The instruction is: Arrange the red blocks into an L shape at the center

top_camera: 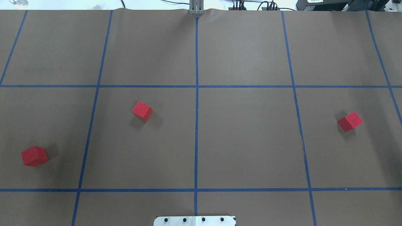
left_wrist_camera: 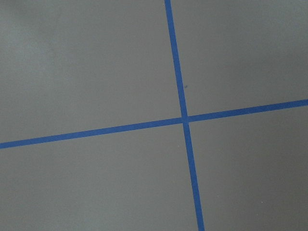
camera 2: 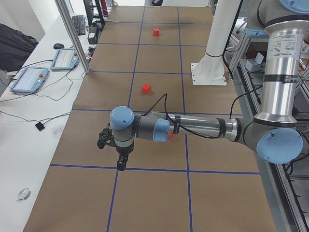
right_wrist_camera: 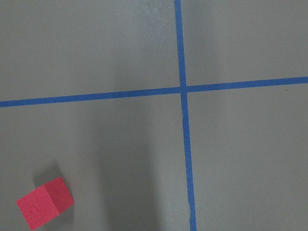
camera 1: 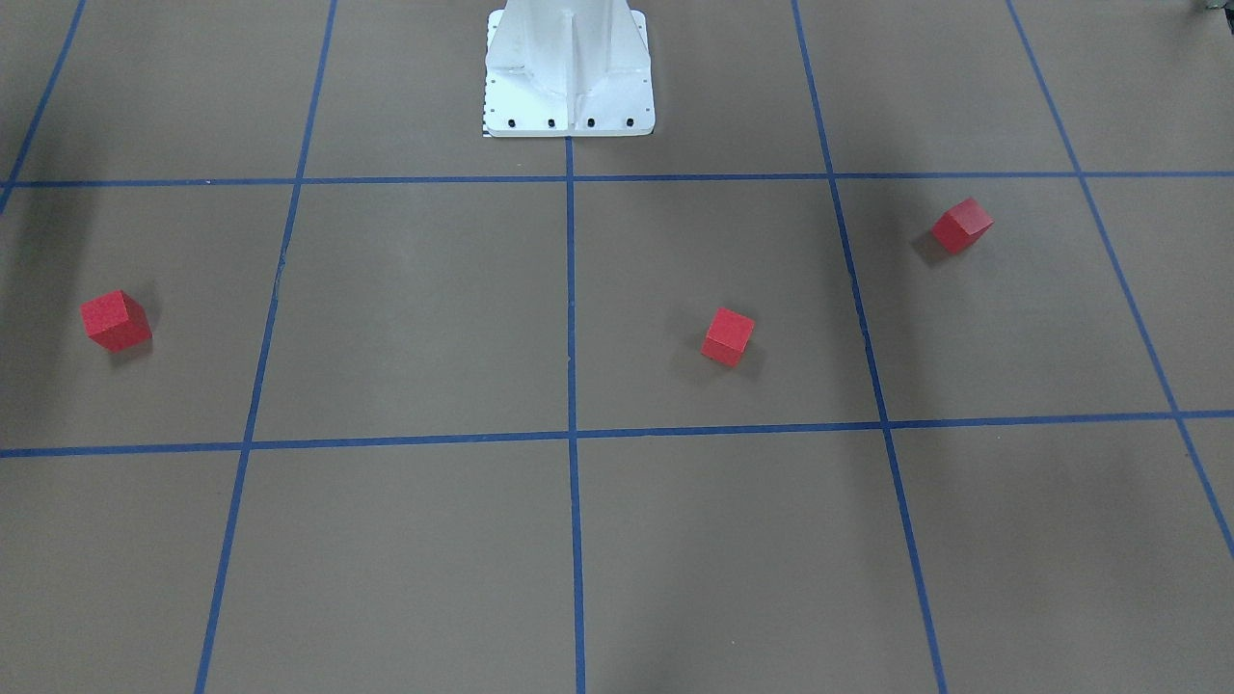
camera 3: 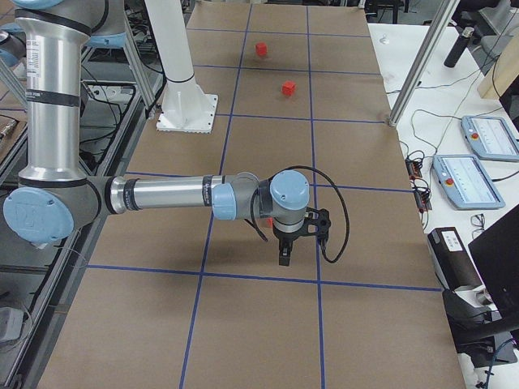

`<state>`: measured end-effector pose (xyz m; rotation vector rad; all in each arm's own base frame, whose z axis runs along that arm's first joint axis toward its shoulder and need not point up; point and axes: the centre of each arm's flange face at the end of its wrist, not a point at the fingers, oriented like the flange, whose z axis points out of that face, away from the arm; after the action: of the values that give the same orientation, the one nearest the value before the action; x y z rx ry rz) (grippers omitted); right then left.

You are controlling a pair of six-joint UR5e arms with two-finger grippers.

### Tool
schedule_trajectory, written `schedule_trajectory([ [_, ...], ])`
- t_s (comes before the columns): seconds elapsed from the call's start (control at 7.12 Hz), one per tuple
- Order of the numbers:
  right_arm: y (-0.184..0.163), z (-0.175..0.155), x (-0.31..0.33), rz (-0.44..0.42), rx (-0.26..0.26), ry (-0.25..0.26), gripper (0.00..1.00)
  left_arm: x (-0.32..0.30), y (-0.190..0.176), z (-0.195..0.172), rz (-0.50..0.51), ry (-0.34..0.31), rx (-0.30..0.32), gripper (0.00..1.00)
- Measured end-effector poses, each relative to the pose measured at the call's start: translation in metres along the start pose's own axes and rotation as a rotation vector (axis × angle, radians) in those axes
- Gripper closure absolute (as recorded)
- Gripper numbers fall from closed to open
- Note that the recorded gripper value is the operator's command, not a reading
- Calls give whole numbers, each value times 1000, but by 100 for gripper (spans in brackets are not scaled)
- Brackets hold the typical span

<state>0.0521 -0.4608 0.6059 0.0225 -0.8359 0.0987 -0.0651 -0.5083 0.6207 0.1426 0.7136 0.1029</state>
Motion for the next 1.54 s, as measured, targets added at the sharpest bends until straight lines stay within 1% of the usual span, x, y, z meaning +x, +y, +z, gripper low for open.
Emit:
schedule_trajectory([
  [0.7, -4, -2, -4, -6, 5, -6, 1, 2, -1, -2, -1, 3, 4, 0],
  [0.84, -4, -2, -5, -7, 5, -6, 1, 7, -4, -2, 11, 16, 12, 0],
  [0.98, -5, -3, -5, -8, 6, -7, 1, 17, -9, -6, 37, 42, 36, 0],
  [1.12, -5, -3, -6, -9, 6, -12, 1, 31, -19, -18, 85, 60, 85, 0],
  [1.26, -5, -4, -8, -10, 5, -20, 1, 53, -36, -36, 139, 69, 143, 0],
  [1.4, -5, -5, -9, -11, 6, -25, 1, 87, -56, -46, 147, 94, 170, 0],
  [1.54, -6, -6, -11, -14, 8, -28, 1, 139, -74, -47, 89, 137, 167, 0],
])
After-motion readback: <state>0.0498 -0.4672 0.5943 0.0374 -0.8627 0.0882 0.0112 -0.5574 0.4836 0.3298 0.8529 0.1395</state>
